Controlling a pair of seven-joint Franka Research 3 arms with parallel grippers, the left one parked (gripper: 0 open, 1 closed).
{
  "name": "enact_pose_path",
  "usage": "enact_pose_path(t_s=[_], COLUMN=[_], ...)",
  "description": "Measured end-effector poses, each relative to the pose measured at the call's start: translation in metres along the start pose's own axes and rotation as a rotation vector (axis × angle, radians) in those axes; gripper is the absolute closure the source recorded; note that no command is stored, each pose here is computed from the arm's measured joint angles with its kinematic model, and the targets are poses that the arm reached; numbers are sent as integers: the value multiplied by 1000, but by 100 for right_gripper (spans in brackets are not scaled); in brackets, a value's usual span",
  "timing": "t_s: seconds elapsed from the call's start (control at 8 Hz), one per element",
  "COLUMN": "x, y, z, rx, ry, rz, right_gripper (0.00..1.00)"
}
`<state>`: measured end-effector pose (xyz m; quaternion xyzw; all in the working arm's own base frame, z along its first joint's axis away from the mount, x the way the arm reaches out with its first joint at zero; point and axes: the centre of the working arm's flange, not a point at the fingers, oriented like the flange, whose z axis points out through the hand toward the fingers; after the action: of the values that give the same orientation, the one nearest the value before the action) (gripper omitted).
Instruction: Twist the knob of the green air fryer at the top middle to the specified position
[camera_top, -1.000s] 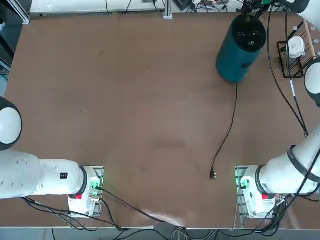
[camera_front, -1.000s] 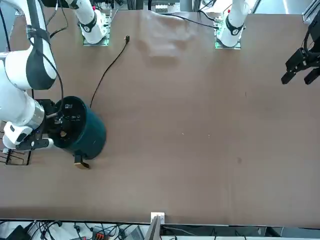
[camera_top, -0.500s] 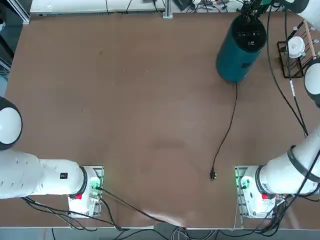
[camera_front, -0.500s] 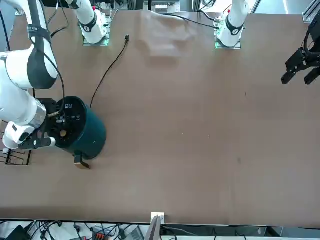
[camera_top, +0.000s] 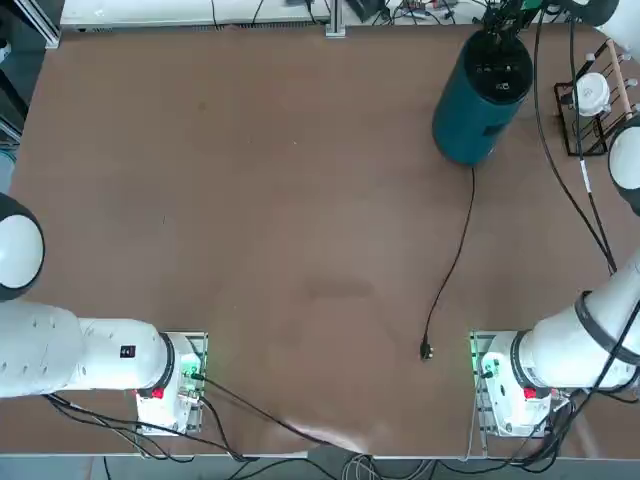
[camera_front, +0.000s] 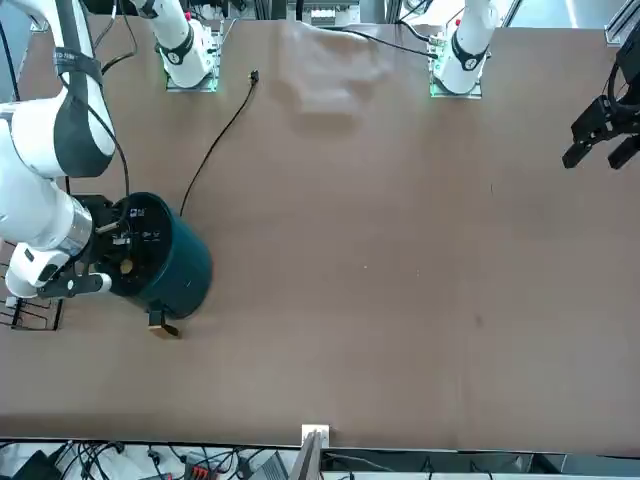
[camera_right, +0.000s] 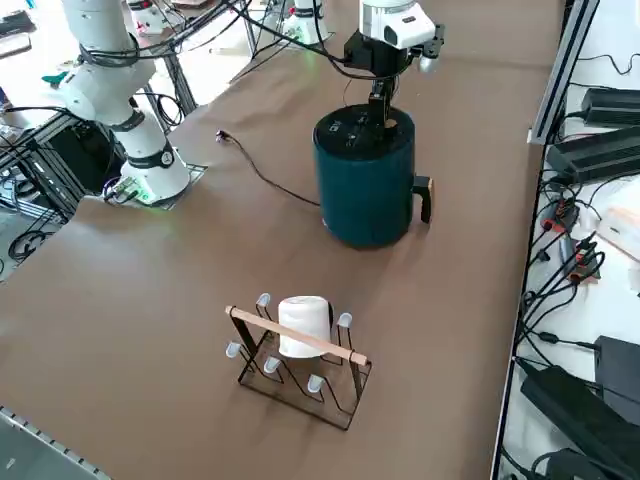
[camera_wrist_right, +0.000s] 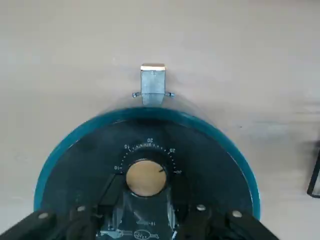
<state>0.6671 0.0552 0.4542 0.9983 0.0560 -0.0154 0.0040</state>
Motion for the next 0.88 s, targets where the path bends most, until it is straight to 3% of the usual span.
enact_pose_path(t_s=[0.38,0.88], x=[-1,-2], y=[-1,-1], z=[-1,-1], rx=[2,2], ry=[-7,-13], rz=[-1,-2], right_gripper=[65,70])
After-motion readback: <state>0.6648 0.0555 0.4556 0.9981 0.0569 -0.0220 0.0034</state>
